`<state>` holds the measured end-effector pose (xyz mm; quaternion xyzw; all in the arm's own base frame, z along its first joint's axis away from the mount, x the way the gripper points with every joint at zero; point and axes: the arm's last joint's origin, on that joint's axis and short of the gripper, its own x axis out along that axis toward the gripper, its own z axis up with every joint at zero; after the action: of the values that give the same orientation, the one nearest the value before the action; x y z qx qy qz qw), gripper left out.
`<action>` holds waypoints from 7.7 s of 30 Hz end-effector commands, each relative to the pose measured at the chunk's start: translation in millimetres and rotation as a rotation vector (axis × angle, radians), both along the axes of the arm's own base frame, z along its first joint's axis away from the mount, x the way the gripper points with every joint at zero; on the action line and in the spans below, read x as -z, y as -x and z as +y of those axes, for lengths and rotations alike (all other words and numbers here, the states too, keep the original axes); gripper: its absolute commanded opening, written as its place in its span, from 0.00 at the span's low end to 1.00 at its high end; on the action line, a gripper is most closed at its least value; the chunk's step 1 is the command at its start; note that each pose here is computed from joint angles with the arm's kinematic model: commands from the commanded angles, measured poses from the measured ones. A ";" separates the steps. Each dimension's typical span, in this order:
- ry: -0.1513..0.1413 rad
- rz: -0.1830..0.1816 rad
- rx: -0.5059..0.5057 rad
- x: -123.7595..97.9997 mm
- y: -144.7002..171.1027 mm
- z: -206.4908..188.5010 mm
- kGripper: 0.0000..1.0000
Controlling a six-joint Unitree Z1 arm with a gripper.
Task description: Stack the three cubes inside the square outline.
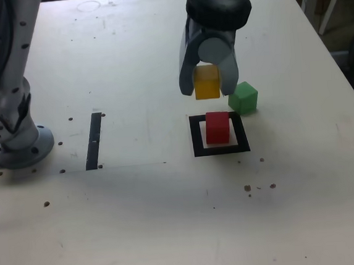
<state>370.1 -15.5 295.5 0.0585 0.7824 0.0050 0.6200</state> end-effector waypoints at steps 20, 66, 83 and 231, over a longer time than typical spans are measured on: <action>0.030 0.022 0.010 19.1 -13.8 -13.4 0.26; -0.006 0.032 0.012 29.3 -10.4 -7.4 0.99; -0.120 0.019 0.288 -7.3 11.9 55.1 1.00; 0.014 0.008 0.088 -8.1 -5.5 -6.3 0.26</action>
<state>375.4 -21.6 304.4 0.0894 0.7785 -0.0282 0.6206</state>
